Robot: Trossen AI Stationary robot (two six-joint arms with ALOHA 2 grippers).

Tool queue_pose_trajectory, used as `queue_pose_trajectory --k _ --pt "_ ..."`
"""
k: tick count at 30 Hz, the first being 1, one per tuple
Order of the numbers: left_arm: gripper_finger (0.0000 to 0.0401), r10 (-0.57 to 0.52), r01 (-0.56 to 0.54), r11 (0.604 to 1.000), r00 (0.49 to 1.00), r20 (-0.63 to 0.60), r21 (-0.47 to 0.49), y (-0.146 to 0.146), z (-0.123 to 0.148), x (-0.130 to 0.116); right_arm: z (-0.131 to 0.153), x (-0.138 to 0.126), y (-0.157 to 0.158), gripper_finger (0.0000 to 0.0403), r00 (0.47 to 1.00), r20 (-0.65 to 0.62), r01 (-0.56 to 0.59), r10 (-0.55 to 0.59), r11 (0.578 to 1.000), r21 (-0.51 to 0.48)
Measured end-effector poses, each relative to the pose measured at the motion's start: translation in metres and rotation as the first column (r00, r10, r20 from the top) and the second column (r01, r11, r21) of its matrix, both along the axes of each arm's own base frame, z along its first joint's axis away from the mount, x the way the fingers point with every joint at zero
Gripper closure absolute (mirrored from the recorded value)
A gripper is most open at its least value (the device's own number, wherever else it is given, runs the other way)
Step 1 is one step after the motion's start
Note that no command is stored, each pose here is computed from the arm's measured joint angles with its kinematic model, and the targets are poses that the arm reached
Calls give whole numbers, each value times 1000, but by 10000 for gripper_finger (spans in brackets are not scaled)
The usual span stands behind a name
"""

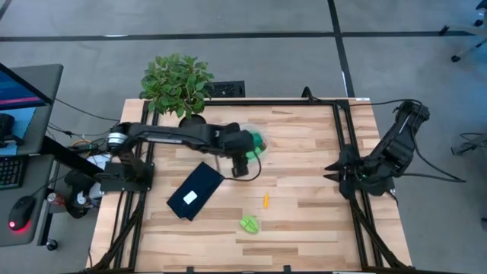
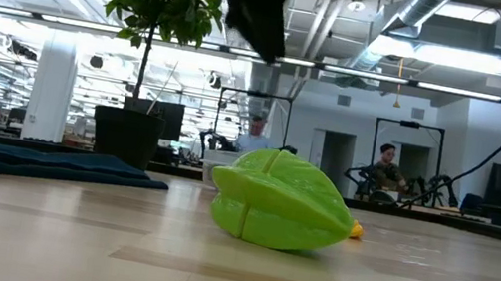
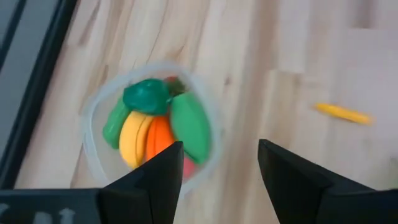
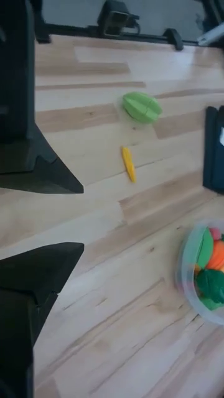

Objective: Pick and placing Produce into tupperware
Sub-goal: Put the yellow corn into the transparent bin

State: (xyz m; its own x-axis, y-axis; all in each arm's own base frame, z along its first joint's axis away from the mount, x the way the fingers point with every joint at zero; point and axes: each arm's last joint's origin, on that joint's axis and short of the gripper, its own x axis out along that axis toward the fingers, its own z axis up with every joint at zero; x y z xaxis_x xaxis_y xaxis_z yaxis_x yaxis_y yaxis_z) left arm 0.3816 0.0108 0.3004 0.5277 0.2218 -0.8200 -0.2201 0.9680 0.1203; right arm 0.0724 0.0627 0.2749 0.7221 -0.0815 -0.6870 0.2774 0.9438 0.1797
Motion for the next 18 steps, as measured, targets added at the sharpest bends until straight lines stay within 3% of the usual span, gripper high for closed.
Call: queue_pose_trajectory --k 6,10,15,18 --pt "202 -102 98 994 992 75 50 -30 39 -28 -2 7 6 274 989 46 140 -142 989 47" --pt "202 -126 120 988 990 58 94 -43 54 -50 -5 17 18 274 986 50 155 -158 986 57" --pt "202 -107 105 980 994 4 171 -51 71 -83 -13 36 35 274 981 49 186 -189 980 63" --pt "202 -83 65 974 994 76 219 -51 81 -107 -20 50 43 274 975 41 214 -217 975 50"
